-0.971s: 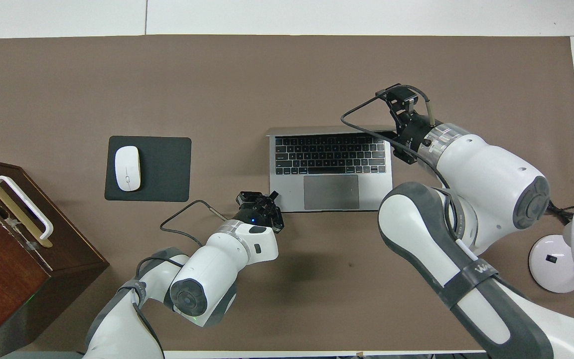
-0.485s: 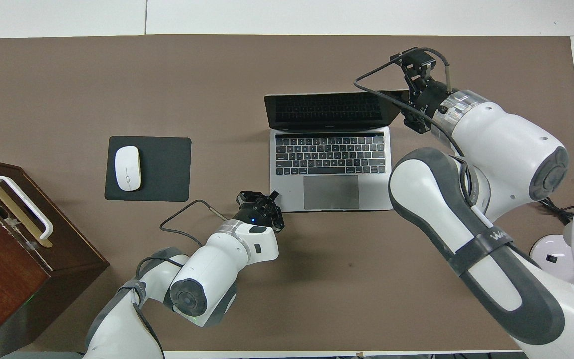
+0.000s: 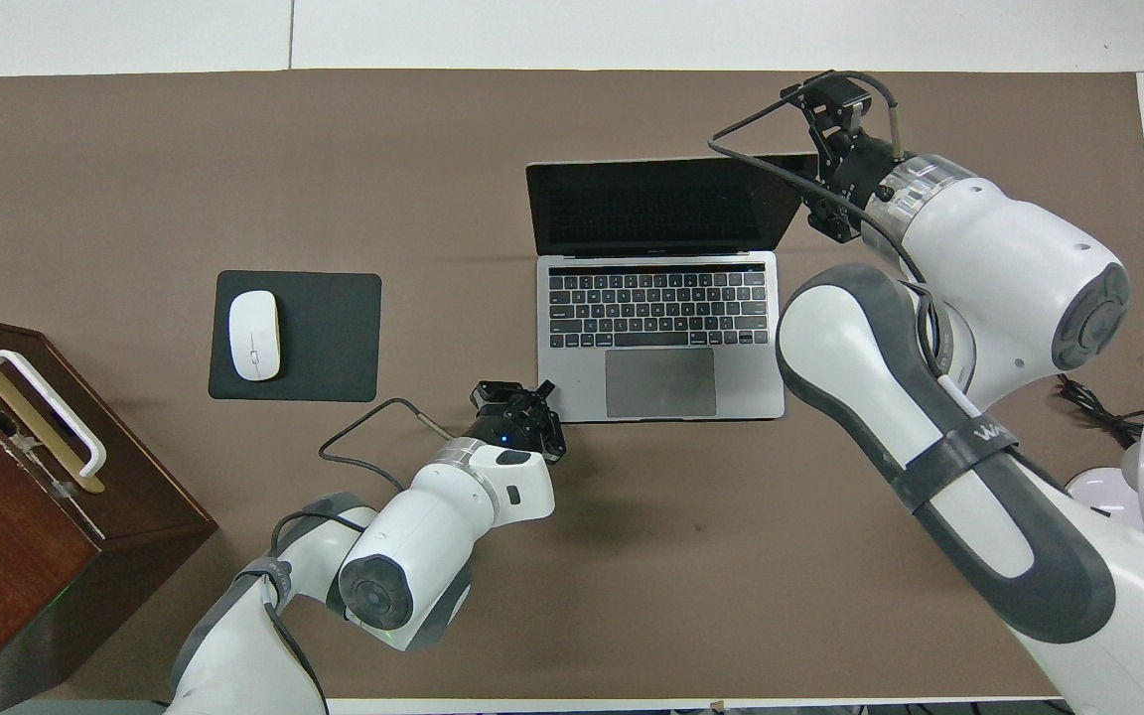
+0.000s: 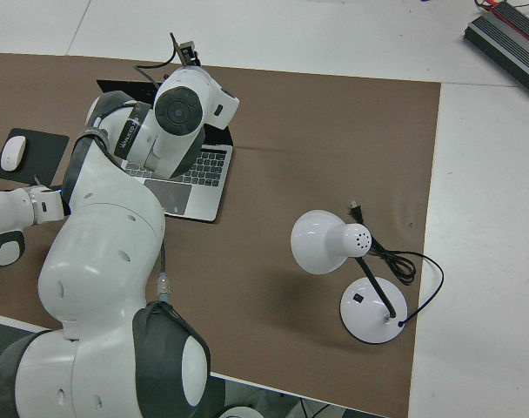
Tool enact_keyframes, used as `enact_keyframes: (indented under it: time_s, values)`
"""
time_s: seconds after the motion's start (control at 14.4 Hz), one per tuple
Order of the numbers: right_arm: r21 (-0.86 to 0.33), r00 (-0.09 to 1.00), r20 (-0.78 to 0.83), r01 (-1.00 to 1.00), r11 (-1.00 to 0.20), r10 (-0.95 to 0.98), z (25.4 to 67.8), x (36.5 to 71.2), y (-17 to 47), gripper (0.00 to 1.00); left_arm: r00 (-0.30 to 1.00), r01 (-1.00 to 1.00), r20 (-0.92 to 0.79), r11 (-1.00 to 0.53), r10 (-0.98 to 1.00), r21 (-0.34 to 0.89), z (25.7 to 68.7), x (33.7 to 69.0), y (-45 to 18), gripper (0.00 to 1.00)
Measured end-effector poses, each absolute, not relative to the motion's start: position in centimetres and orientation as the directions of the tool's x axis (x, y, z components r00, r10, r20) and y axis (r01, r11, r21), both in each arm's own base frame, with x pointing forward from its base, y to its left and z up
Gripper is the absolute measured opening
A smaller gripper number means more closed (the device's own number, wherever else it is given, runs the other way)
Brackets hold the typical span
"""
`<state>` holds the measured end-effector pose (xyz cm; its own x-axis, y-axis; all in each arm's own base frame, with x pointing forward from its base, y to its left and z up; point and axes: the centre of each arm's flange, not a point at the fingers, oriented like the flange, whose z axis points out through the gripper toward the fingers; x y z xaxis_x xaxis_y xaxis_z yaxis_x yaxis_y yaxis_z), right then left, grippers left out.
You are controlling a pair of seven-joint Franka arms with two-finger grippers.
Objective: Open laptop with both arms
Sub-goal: 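Push the lid fully open with the right gripper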
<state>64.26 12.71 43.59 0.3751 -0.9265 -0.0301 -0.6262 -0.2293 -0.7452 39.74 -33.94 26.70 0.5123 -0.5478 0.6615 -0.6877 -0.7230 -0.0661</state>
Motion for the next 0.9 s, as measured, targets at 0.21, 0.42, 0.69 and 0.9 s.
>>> enact_keyframes:
  time_s: [0.21, 0.42, 0.69, 0.9]
  values:
    - [-0.75, 0.372, -0.038, -0.624, -0.219, -0.927, 43.9, 64.4, 12.9, 1.0, 0.512, -0.688, 0.661, -0.723, -0.548, -0.066, 26.7, 39.7, -33.9, 0.01]
    - [-0.768, 0.354, -0.081, -0.618, -0.168, -0.932, 45.8, 64.1, 14.0, 1.0, 0.512, -0.688, 0.661, -0.723, -0.548, -0.066, 26.7, 39.7, -33.9, 0.01]
    - [-0.779, 0.323, -0.199, -0.625, -0.051, -0.925, 49.7, 61.7, 17.5, 1.0, 0.511, -0.689, 0.661, -0.722, -0.55, -0.068, 26.7, 39.7, -33.9, 0.01]
    - [-0.77, 0.326, -0.248, -0.638, -0.018, -0.912, 50.9, 59.3, 19.7, 1.0, 0.51, -0.689, 0.661, -0.721, -0.55, -0.068, 26.7, 39.7, -33.9, 0.01]
